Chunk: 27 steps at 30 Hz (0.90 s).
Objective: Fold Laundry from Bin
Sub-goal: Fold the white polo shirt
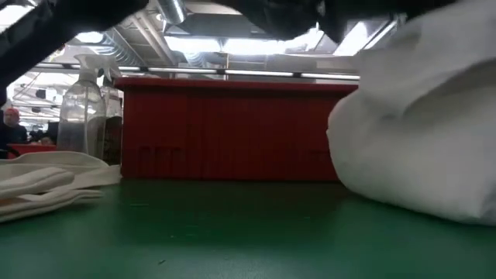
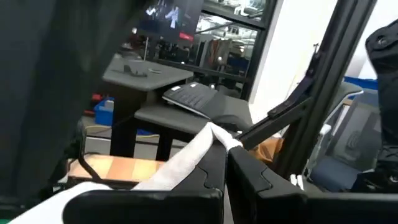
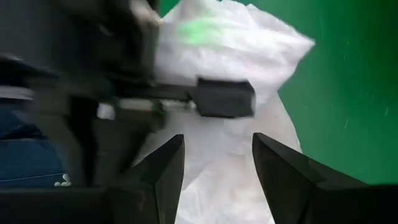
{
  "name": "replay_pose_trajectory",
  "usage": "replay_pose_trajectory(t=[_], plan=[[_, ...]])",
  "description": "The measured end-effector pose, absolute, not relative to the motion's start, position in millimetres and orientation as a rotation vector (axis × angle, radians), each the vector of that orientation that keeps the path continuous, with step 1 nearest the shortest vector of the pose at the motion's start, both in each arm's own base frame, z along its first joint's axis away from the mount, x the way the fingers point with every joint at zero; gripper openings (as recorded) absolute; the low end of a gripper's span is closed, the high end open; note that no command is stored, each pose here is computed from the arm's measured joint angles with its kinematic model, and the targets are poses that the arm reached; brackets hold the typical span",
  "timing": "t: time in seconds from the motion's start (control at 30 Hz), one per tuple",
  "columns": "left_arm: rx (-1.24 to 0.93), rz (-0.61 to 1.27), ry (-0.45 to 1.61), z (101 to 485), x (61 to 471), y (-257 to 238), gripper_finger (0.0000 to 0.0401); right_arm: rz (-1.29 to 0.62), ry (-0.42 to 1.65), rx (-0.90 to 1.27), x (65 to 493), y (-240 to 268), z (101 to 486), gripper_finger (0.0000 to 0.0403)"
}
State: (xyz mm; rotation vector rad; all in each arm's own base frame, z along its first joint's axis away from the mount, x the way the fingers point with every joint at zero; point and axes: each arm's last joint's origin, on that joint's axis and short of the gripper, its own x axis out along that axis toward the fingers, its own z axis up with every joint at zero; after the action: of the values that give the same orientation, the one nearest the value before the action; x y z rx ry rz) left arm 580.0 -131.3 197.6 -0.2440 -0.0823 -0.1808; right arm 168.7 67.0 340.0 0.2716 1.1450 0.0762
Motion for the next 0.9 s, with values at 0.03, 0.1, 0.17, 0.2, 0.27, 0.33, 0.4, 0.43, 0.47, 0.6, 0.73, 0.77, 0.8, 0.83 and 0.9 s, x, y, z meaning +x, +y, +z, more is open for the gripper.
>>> replay_pose_trajectory(t=[0.03, 0.1, 0.17, 0.2, 0.27, 0.33, 0.4, 0.43, 0.47, 0.6, 0.73, 0.77, 0.8, 0.83, 0.9], plan=[[-0.245, -0.18, -0.072, 192.8, 581.9, -130.2, 0.0, 0.076, 1.145, 0.271, 168.7, 67.0, 340.0, 0.0191], [-0.241, -0.18, -0.048, 182.1, 584.1, -128.5, 0.0, 0.076, 1.145, 0.271, 168.7, 67.0, 340.0, 0.0191], [-0.239, -0.191, -0.027, 171.4, 585.3, -129.2, 0.0, 0.076, 1.145, 0.272, 168.7, 67.0, 340.0, 0.0191], [-0.238, -0.192, -0.017, 166.3, 585.8, -129.5, 0.0, 0.076, 1.145, 0.271, 168.7, 67.0, 340.0, 0.0191], [-0.236, -0.191, -0.005, 159.1, 586.4, -130.3, 0.0, 0.076, 1.145, 0.272, 168.7, 67.0, 340.0, 0.0191], [-0.236, -0.189, -0.005, 153.8, 586.8, -131.1, 0.0, 0.076, 1.145, 0.271, 168.7, 67.0, 340.0, 0.0191], [-0.235, -0.187, 0.003, 149.0, 587.2, -131.1, 0.0, 0.076, 1.145, 0.271, 168.8, 67.1, 339.9, 0.0191], [-0.235, -0.185, 0.003, 146.4, 587.5, -130.8, 0.0, 0.076, 1.145, 0.271, 168.8, 67.1, 339.9, 0.0191], [-0.235, -0.183, 0.006, 144.2, 587.7, -130.7, 0.0, 0.076, 1.145, 0.271, 168.8, 67.1, 339.9, 0.0191], [-0.235, -0.183, 0.016, 138.2, 587.9, -131.3, 0.0005, 0.076, 1.145, 0.272, 168.8, 67.1, 340.0, 0.0191], [-0.252, -0.169, -0.001, 139.9, 587.6, -132.7, 0.0041, 0.076, 1.145, 0.271, 168.8, 67.1, 339.9, 0.0191], [-0.269, -0.159, -0.016, 141.2, 587.5, -132.7, 0.0055, 0.077, 1.145, 0.271, 168.8, 67.1, 340.0, 0.0191], [-0.285, -0.154, -0.029, 142.5, 587.4, -132.8, 0.0069, 0.077, 1.145, 0.271, 168.8, 67.1, 340.0, 0.0191], [-0.294, -0.148, -0.043, 143.8, 587.4, -132.5, 0.0083, 0.077, 1.145, 0.271, 168.8, 67.1, 340.0, 0.0191], [-0.294, -0.144, -0.063, 146.3, 587.3, -131.9, 0.0111, 0.077, 1.145, 0.271, 168.8, 67.1, 340.0, 0.0191]])
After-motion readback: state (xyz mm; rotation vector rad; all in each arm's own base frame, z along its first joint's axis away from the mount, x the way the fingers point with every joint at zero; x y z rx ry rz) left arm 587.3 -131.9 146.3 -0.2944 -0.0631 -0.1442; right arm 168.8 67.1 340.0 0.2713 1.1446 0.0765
